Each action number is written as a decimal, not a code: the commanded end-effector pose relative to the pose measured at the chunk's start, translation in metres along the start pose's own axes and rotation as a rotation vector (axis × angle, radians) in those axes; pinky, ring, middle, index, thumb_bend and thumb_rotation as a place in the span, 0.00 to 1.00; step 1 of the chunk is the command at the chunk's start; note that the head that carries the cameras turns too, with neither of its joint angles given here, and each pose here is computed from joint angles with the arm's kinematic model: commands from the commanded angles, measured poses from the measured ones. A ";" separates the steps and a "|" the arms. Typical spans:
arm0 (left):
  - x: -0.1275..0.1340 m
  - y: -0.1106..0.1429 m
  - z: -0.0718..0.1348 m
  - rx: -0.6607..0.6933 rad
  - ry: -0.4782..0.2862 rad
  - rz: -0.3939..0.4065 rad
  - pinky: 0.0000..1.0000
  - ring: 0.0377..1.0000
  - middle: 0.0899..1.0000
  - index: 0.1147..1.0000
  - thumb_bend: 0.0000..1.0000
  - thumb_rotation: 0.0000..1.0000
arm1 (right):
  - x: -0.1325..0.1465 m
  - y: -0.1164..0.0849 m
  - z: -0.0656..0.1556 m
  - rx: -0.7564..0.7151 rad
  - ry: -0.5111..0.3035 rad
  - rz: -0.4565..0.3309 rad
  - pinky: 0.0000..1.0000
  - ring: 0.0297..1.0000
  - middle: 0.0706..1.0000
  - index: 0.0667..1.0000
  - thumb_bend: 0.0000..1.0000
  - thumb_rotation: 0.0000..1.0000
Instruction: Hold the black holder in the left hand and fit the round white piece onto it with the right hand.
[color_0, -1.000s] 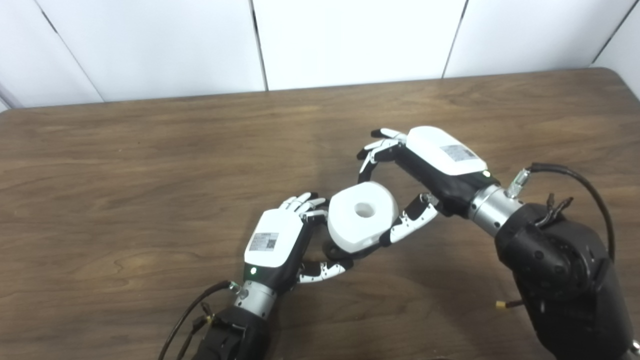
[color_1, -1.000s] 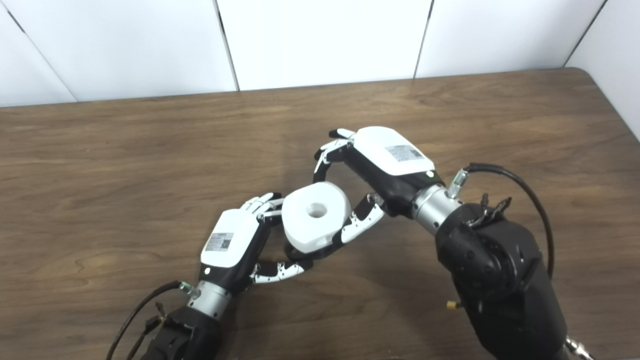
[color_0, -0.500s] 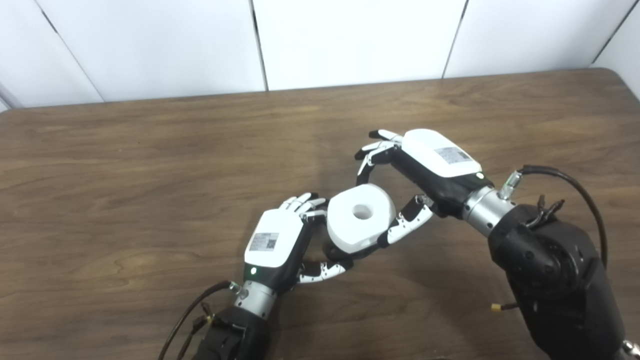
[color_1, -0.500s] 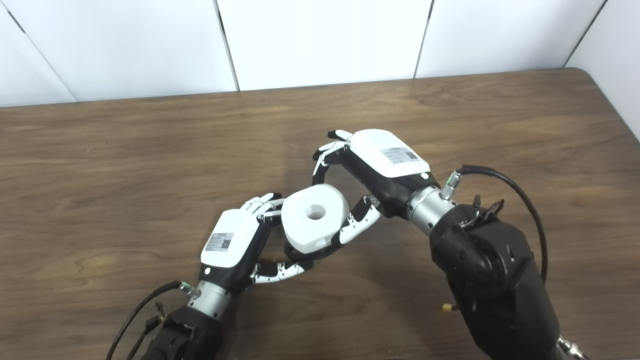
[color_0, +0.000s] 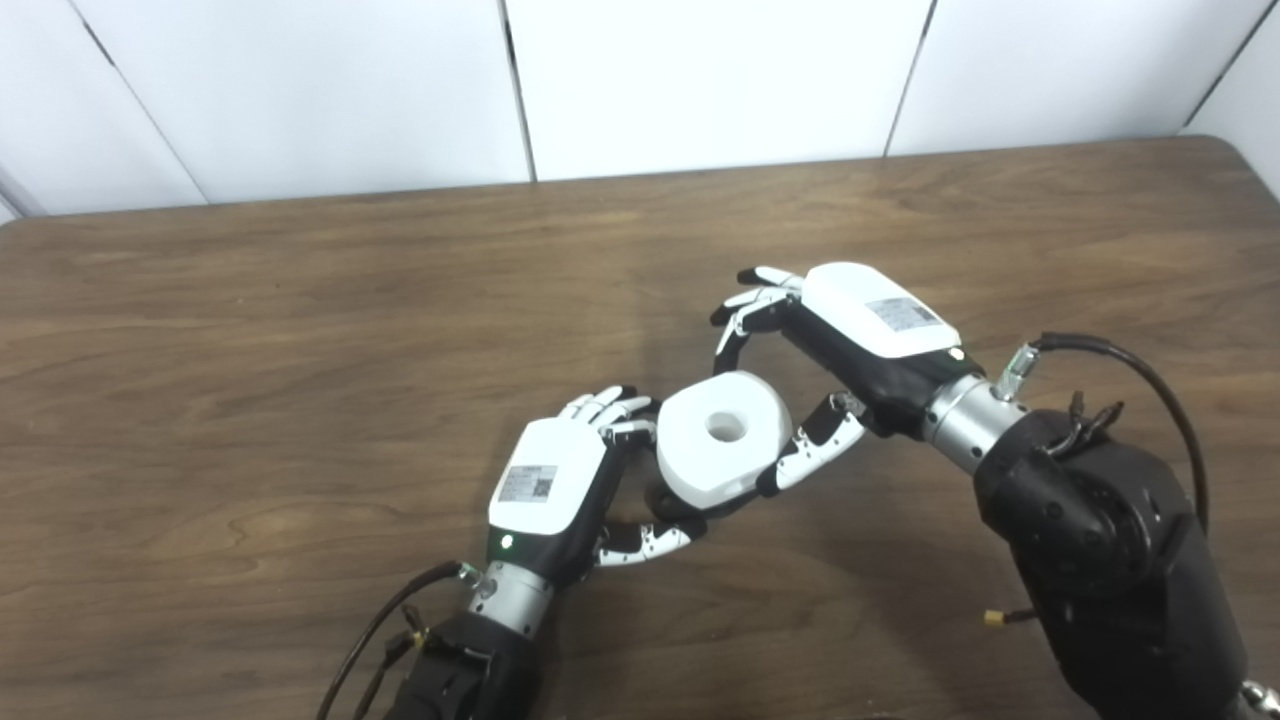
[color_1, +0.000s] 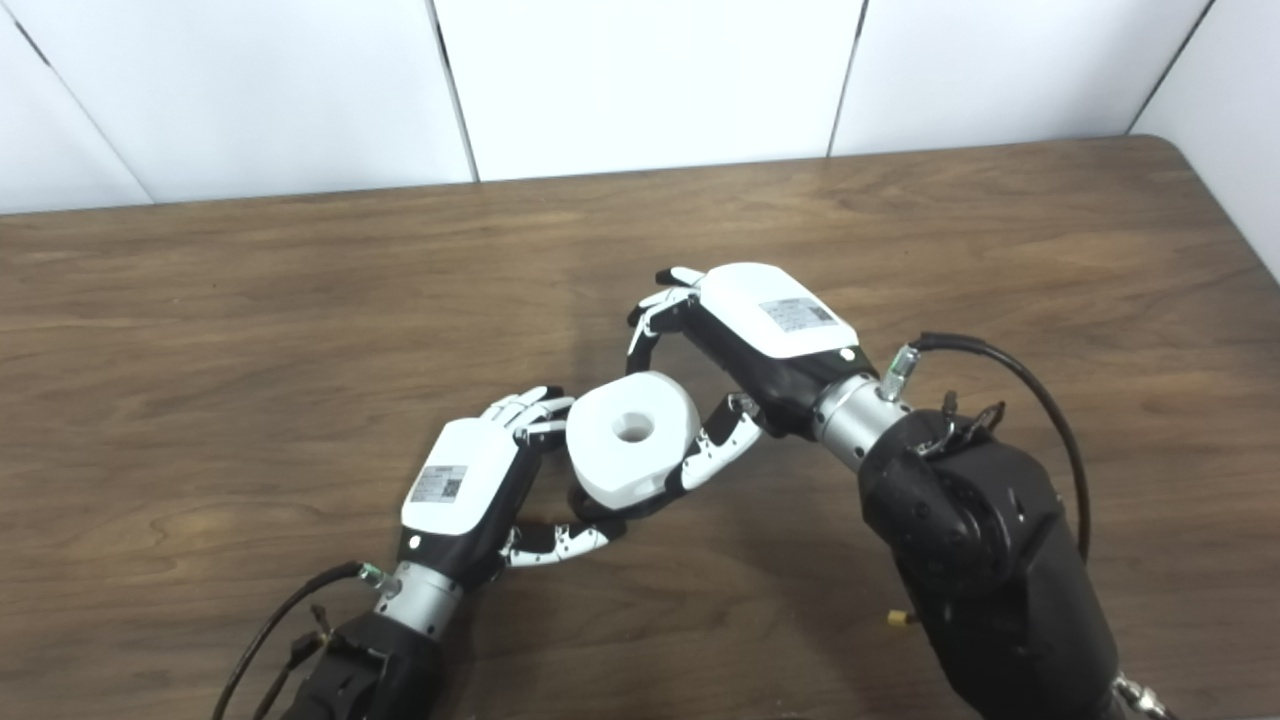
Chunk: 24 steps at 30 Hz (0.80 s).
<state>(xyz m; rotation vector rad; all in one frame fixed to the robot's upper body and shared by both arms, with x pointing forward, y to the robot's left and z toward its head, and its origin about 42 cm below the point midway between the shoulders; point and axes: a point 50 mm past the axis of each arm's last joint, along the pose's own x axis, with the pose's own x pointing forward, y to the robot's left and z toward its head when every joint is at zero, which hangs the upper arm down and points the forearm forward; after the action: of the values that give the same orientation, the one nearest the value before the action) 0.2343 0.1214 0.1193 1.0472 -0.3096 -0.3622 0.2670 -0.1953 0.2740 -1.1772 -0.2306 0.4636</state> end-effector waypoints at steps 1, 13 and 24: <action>-0.004 -0.005 -0.002 0.025 0.007 -0.056 0.87 0.88 0.80 0.42 0.52 0.05 | 0.000 -0.012 0.003 -0.038 -0.030 -0.068 0.86 0.94 0.79 0.45 0.52 0.13; -0.003 -0.005 -0.001 0.028 0.007 -0.055 0.87 0.88 0.80 0.42 0.52 0.05 | 0.003 -0.011 -0.001 -0.055 -0.018 -0.071 0.86 0.93 0.79 0.45 0.52 0.13; -0.003 -0.005 -0.001 0.027 0.006 -0.056 0.87 0.88 0.80 0.42 0.52 0.05 | 0.007 -0.011 -0.005 -0.061 -0.008 -0.080 0.85 0.93 0.79 0.45 0.52 0.13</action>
<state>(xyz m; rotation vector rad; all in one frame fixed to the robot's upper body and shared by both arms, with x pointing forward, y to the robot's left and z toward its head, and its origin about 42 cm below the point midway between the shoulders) 0.2345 0.1213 0.1195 1.0478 -0.3080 -0.3639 0.2737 -0.1979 0.2709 -1.1862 -0.2405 0.4327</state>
